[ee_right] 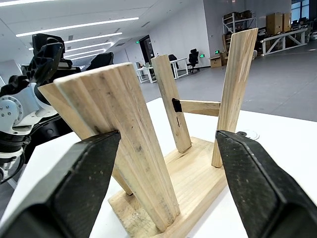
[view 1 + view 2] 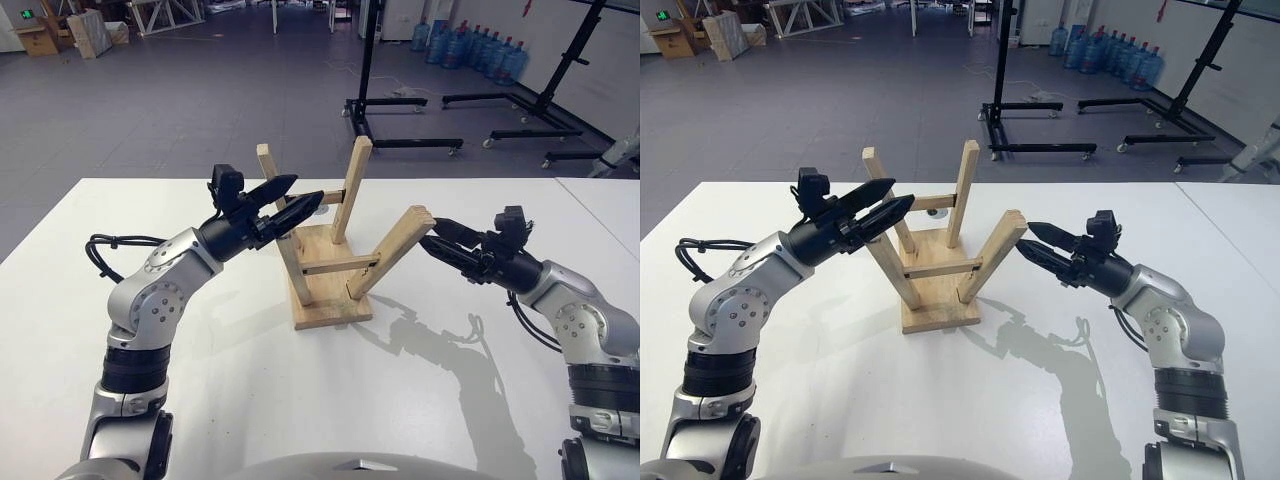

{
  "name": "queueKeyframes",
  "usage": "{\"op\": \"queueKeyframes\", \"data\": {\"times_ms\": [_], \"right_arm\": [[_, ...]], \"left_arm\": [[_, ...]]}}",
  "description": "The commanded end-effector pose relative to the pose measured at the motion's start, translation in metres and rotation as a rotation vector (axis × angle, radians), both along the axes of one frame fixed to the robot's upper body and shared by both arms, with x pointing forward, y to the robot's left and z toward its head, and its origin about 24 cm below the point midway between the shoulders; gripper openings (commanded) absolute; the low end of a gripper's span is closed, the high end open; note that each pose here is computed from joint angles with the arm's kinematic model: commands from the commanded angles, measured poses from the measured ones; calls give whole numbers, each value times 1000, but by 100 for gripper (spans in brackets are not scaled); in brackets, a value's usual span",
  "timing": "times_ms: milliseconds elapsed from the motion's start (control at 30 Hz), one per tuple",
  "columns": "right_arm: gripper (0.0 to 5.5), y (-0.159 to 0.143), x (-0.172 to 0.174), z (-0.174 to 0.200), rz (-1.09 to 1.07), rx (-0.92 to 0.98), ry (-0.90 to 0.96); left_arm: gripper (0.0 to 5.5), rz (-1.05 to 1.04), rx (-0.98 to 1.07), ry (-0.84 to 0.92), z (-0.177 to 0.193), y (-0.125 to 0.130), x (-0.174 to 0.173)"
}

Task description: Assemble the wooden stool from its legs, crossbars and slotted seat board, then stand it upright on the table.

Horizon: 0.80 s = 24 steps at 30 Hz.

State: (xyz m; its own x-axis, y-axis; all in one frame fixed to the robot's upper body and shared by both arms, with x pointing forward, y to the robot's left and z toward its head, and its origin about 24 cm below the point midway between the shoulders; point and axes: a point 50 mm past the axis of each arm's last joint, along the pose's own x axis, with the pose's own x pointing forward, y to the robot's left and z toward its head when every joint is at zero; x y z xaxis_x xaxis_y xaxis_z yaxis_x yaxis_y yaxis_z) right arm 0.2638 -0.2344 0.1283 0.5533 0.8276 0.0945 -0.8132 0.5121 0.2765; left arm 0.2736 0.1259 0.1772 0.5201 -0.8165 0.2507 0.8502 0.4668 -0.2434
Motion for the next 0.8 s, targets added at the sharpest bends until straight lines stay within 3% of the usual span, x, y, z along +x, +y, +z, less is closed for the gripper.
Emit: {"op": "queueKeyframes", "data": {"times_ms": [33,167,467,800], "right_arm": [[357,69,-7,-4,362,44,-24],[357,55,-7,-4,310,17,-20],[357,-4,-13,6,10,32,-54],[357,-18,-7,29,-161,107,-162]], "left_arm": [[408,-221,47,104,-19,-53,-7],[408,-209,62,101,-21,-52,-3],[408,-62,42,-45,14,-10,7],[408,-9,34,-134,42,4,14]]}}
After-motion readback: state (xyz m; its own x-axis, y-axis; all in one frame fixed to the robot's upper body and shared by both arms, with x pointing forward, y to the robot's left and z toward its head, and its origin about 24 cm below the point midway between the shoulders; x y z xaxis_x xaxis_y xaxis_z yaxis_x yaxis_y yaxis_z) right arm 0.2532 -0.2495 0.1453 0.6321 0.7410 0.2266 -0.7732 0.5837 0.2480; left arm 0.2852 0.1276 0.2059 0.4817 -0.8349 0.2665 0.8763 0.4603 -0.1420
